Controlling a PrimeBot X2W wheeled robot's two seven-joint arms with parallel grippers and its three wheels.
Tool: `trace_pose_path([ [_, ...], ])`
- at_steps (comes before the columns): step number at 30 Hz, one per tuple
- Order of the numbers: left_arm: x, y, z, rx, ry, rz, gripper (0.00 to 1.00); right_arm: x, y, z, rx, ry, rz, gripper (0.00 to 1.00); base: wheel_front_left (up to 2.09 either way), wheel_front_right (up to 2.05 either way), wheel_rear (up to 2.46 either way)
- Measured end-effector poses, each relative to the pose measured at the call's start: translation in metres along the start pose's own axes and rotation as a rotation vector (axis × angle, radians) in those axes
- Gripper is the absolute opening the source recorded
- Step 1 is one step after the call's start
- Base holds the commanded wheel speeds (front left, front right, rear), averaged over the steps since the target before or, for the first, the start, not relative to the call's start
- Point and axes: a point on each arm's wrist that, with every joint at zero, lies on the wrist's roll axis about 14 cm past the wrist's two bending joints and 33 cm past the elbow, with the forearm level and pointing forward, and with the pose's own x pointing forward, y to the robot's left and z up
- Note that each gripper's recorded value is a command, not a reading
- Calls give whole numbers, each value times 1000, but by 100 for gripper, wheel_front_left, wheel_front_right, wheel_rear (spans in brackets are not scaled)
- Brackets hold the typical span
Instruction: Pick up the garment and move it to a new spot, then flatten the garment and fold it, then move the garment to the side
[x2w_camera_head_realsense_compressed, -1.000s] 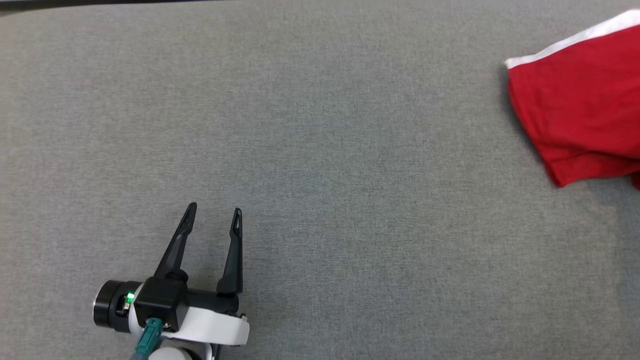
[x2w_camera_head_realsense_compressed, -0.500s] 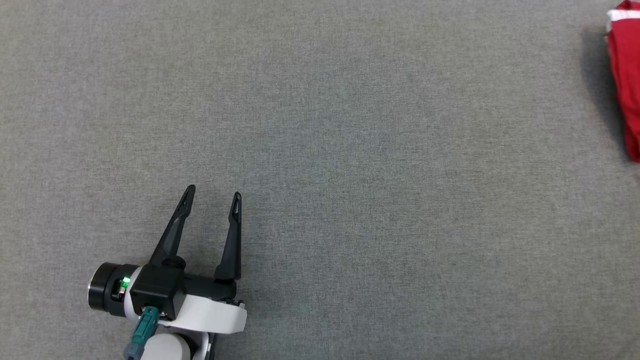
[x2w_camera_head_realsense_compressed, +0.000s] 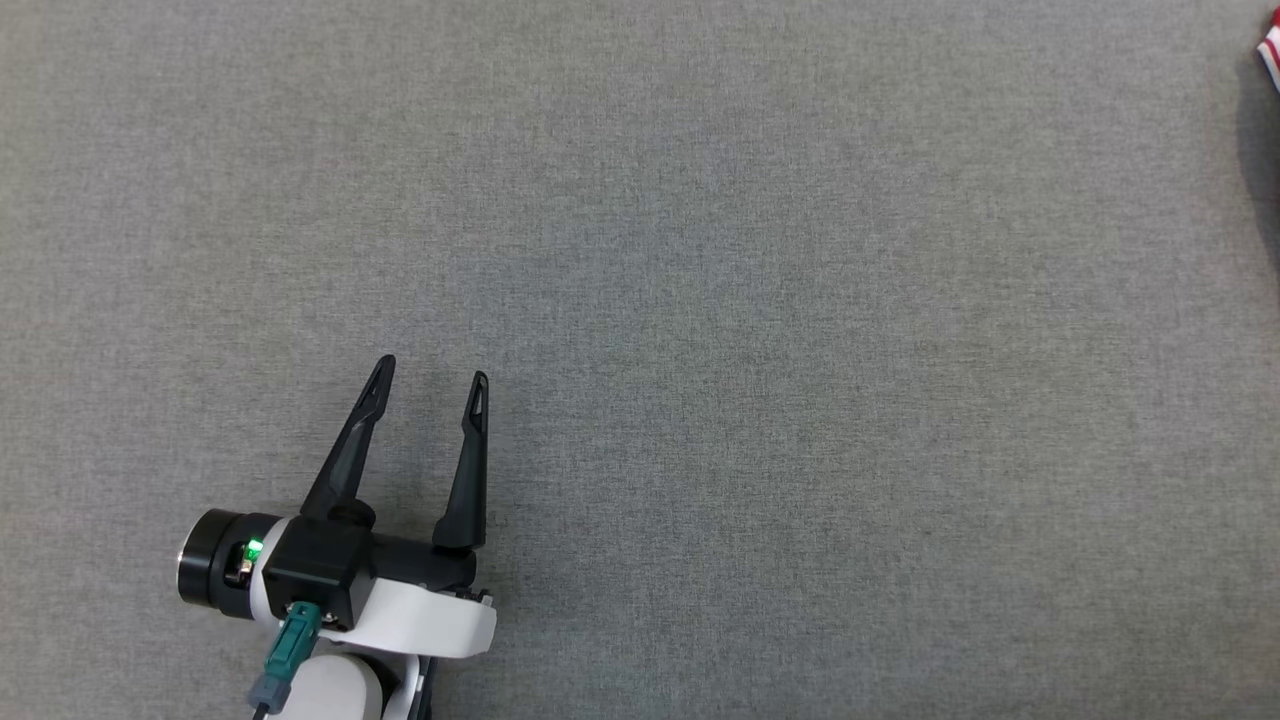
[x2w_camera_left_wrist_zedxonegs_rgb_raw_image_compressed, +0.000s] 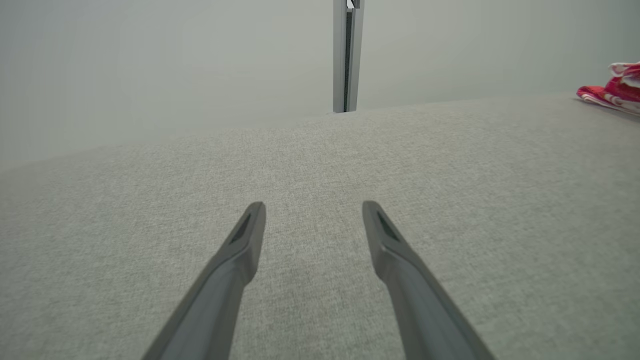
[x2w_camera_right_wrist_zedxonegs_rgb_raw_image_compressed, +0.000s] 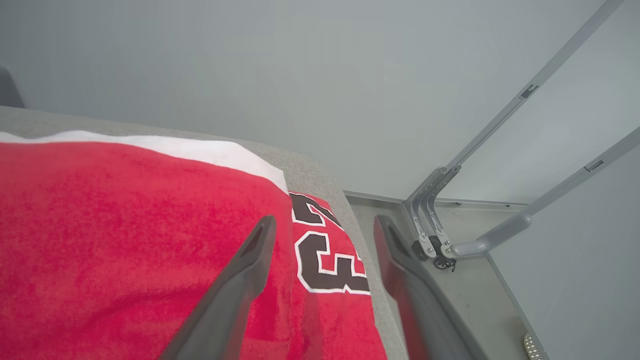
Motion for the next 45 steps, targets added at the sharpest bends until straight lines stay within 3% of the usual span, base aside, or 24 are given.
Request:
trace_pose_path([
  [4, -3, 1, 9, -3, -23, 10, 100, -2, 17, 13, -21, -59, 19, 100, 0, 0, 0],
  [8, -9, 4, 22, -23, -54, 34, 100, -11, 79, 55, 52, -218, 141, 100, 0, 0, 0],
  [10, -14, 6, 27, -34, -68, 47, 100, -28, 115, 74, 138, -309, 212, 100, 0, 0, 0],
  [12, -17, 8, 37, -43, -93, 64, 100, -54, 155, 70, 179, -336, 306, 100, 0, 0, 0],
  [19, -39, 16, 60, -126, -156, 107, 100, -139, 220, 89, 299, -469, 451, 100, 0, 0, 0],
  [27, -70, 20, 80, -135, -220, 118, 100, -214, 241, 91, 370, -537, 474, 100, 0, 0, 0],
  [33, -92, 17, 67, -109, -185, 118, 100, -248, 248, 66, 357, -501, 491, 100, 0, 0, 0],
  [45, -102, 13, 58, -97, -162, 109, 100, -270, 229, 64, 364, -538, 434, 100, 0, 0, 0],
])
